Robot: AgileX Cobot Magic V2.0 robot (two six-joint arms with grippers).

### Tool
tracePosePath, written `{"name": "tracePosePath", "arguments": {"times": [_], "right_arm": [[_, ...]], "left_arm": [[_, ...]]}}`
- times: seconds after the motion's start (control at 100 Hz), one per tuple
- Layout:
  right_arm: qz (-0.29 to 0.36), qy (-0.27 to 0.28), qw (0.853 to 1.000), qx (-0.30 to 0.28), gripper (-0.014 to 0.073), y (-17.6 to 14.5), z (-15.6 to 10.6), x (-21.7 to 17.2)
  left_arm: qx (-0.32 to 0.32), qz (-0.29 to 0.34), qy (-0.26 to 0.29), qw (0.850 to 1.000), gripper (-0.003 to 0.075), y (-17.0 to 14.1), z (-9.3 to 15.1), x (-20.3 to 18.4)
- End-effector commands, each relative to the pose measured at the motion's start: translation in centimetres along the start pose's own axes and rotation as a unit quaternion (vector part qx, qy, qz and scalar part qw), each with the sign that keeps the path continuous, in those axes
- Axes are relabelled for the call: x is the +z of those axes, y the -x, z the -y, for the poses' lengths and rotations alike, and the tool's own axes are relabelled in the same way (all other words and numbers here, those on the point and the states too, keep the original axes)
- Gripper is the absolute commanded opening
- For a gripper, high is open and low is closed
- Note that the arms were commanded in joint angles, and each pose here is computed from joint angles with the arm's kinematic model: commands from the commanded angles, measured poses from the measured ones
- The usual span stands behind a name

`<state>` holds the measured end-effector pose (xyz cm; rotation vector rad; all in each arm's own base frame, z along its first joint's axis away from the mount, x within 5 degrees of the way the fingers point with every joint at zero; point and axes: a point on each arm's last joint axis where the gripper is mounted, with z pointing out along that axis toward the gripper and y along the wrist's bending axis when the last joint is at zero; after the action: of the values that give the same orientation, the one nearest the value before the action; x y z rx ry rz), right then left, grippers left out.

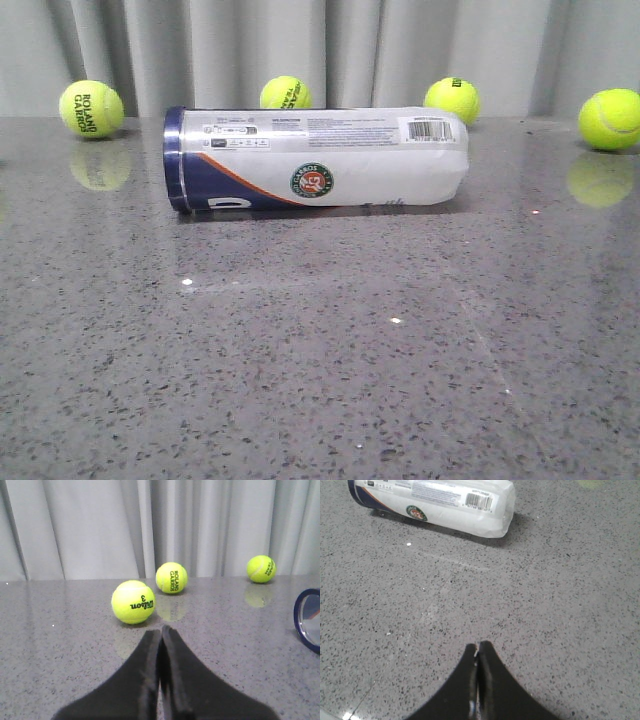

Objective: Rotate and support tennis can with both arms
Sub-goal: 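Open the right gripper and withdraw it from the can, then insert the left gripper into the can's open end and grip the rim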

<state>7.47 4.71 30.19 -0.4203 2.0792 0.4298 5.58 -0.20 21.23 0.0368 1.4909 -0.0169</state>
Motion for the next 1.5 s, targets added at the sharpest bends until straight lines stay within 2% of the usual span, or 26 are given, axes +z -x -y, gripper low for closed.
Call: {"name": "tracePosePath", "arguments": {"times": [0.0, 0.2, 0.41, 0.72, 0.92, 0.97, 1.04, 1.19, 1.26, 1.36, 1.49], "right_arm": [[0.066, 0.009, 0.998, -0.007, -0.0069, 0.6, 0.0, -1.1], [0.084, 0.012, 0.996, -0.006, -0.0069, 0.0, 0.1, -1.9], [0.081, 0.011, 0.997, -0.006, -0.0069, 0.0, 0.2, -1.8], [0.081, 0.011, 0.997, -0.006, -0.0069, 0.0, 0.2, -1.8], [0.081, 0.011, 0.997, -0.006, -0.0069, 0.0, 0.2, -1.8], [0.081, 0.011, 0.997, -0.006, -0.0069, 0.0, 0.2, -1.8], [0.081, 0.011, 0.997, -0.006, -0.0069, 0.0, 0.2, -1.8], [0.081, 0.011, 0.997, -0.006, -0.0069, 0.0, 0.2, -1.8], [0.081, 0.011, 0.997, -0.006, -0.0069, 0.0, 0.2, -1.8], [0.081, 0.011, 0.997, -0.006, -0.0069, 0.0, 0.2, -1.8], [0.081, 0.011, 0.997, -0.006, -0.0069, 0.0, 0.2, -1.8]], "left_arm": [[-0.012, 0.056, 0.005, 0.998, -0.002, -0.1, -0.1, -0.2], [-0.052, 0.072, 0.006, 0.996, -0.002, 1.6, -0.2, -0.3], [-0.051, 0.024, -0.005, 0.998, -0.002, 5.7, 0.0, 0.3], [-0.046, -0.116, -0.017, 0.992, -0.002, 10.2, 0.2, 4.6], [-0.034, -0.21, -0.024, 0.977, -0.001, 11.1, 0.3, 9.0], [-0.017, -0.222, -0.029, 0.974, 0.002, 11.3, 0.4, 10.2], [-0.02, -0.241, -0.033, 0.97, 0.0106, 11.3, 0.4, 11.8], [-0.037, -0.277, -0.036, 0.959, 0.0393, 10.9, 0.6, 14.9], [-0.057, -0.297, -0.041, 0.952, 0.0468, 10.7, 0.8, 15.9], [-0.103, -0.339, -0.058, 0.933, 0.0482, 10.2, 1.4, 17.5], [-0.124, -0.371, -0.107, 0.914, 0.0482, 9.7, 2.4, 19.3]]}}
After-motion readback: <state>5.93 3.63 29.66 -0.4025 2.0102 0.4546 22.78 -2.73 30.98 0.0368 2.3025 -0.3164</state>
